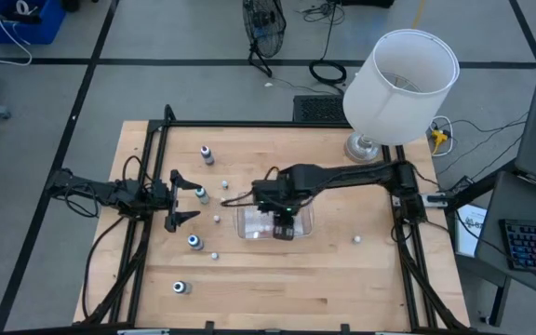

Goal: Pick & Place food coloring
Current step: Put the small purple food coloring bottle into the transparent bin

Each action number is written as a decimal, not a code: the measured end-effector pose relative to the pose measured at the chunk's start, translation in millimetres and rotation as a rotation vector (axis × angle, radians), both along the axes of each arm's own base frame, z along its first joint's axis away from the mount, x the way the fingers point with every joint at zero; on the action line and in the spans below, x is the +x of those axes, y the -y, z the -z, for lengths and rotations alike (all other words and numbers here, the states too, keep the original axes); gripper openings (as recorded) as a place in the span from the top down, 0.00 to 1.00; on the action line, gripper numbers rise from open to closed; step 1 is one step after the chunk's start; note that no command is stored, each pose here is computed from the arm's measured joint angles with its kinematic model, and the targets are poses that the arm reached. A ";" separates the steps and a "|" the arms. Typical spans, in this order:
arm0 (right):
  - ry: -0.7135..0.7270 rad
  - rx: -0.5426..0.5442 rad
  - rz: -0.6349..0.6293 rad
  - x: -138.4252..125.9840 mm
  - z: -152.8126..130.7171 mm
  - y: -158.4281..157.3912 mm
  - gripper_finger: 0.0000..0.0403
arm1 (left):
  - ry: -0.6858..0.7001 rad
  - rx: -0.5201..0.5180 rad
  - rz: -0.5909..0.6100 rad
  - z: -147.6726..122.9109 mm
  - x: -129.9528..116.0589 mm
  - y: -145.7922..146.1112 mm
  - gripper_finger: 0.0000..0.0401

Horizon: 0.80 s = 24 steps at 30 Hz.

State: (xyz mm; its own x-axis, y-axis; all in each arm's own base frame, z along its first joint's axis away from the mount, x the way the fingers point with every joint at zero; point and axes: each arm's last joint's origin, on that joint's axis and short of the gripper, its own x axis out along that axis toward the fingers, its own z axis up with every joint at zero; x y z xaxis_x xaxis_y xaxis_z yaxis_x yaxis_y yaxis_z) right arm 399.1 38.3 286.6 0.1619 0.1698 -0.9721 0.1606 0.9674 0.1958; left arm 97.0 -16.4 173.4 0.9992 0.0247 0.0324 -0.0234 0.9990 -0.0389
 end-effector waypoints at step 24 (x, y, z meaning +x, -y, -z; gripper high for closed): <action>-0.131 -0.112 0.434 -212.0 77.7 -47.8 0.48 | 0.000 0.000 0.000 0.0 0.0 0.0 0.03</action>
